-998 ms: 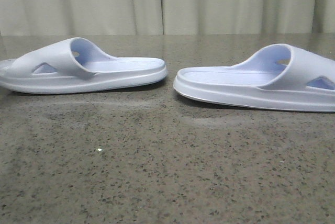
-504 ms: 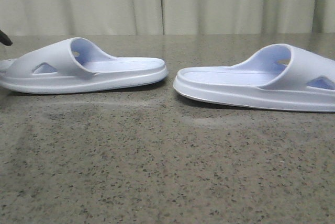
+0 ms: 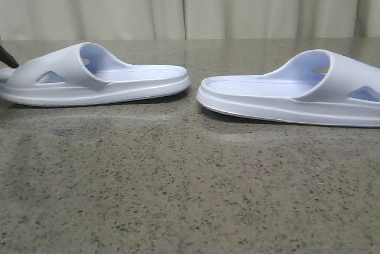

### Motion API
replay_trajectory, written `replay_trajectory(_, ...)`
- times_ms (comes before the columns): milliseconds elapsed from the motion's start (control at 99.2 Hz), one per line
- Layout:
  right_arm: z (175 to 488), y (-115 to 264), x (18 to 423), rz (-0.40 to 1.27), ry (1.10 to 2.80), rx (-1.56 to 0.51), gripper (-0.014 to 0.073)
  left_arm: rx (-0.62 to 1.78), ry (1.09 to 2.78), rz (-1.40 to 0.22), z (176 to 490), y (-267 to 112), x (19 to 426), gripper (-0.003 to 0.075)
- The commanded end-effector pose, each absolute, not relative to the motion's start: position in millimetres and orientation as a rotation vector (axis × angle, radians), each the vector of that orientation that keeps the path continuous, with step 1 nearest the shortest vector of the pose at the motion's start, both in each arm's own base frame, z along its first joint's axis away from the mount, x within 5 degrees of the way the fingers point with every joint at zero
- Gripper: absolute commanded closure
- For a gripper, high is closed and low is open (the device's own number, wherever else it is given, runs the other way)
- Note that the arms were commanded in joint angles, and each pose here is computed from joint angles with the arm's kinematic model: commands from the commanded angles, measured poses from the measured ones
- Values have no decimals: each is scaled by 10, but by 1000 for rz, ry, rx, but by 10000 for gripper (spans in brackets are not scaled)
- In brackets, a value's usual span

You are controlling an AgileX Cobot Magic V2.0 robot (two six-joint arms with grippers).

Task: Insert blue slippers together front up
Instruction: 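Close the left gripper on the slipper's heel rim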

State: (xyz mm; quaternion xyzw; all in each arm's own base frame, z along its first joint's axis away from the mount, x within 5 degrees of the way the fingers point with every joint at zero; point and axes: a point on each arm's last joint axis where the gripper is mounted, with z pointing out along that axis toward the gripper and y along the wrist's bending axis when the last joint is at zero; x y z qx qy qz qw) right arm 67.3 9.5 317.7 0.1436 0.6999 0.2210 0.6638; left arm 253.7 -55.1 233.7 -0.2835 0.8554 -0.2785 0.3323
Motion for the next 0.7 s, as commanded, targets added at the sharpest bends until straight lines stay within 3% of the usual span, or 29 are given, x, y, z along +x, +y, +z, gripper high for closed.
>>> replay_trajectory(0,3349,76,684,494,1485,319,162,-743,2148,-739,2501,-542,2586,358)
replay_trajectory(685,3354,75,684,494,1479,319,162,-800,2171,-766,2430,-571,2679,358)
